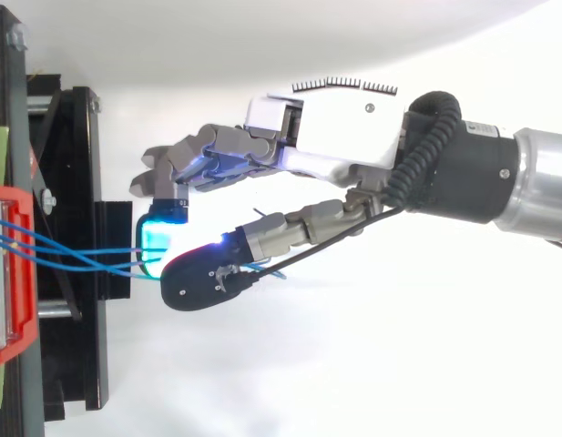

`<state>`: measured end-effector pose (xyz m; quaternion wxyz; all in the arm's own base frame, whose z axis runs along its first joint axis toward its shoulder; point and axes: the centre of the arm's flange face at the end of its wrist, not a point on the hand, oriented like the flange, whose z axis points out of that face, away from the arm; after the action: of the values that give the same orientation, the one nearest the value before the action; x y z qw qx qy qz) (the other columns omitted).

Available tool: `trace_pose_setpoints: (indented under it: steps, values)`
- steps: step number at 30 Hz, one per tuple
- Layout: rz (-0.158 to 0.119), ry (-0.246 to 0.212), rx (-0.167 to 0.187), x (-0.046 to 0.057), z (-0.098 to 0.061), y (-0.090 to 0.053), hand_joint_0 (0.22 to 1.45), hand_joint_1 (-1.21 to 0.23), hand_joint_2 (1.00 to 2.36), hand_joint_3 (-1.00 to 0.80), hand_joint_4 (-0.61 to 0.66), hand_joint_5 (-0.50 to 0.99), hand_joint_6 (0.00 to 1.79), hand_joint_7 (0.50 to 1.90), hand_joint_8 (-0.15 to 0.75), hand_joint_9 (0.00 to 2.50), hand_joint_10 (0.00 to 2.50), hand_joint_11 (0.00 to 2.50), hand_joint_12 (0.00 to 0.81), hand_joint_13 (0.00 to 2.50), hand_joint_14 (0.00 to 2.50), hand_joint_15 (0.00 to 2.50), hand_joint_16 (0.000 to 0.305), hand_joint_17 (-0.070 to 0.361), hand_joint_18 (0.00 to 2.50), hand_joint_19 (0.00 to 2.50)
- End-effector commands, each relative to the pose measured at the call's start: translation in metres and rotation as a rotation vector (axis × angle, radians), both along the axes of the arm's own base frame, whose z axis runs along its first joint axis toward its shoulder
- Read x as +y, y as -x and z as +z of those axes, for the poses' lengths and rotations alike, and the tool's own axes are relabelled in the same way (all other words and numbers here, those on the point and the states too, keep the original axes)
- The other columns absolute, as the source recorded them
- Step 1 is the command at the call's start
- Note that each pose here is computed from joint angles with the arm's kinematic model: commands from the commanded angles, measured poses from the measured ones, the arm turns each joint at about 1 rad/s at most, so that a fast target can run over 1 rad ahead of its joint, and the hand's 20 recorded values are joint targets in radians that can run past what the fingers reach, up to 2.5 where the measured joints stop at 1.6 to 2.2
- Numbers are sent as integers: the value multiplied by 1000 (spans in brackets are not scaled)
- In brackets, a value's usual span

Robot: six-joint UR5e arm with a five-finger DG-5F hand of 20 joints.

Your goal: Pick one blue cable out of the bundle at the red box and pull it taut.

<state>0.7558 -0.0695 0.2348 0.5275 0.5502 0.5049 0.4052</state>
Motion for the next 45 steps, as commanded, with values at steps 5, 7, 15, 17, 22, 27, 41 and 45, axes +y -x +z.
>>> trace_pose_setpoints:
  steps: [5,7,15,17,22,27,41,45]
  values:
    - [1,3,3,-1,15,4,627,-799,1018,-189,164,-178,888,977,325,403,4,131,356,185,0,13,52,118,356,134]
    - [3,3,14,-1,15,6,640,-819,1019,-187,138,-179,891,981,325,403,3,126,356,186,0,9,53,118,359,127]
    - [1,4,31,-2,15,8,699,-885,1018,-212,62,-188,907,967,318,399,2,130,356,196,0,0,53,119,381,105]
    - [1,3,29,-2,16,8,711,-897,1018,-226,61,-191,910,941,316,397,2,132,356,196,0,0,53,118,384,105]
    - [1,3,26,-2,18,9,752,-949,1014,-301,92,-196,910,921,309,385,3,128,358,186,0,0,53,118,377,90]
    - [1,3,29,-2,18,9,776,-958,1011,-365,136,-194,909,934,307,384,2,133,358,184,0,0,53,118,373,88]
    - [-1,4,31,-2,17,9,557,-931,1000,-500,208,-201,895,883,306,337,3,134,366,151,0,11,54,122,341,110]
    - [-1,3,28,-2,19,9,536,-773,1000,-500,219,-176,877,925,328,373,2,129,371,150,0,18,55,124,330,146]
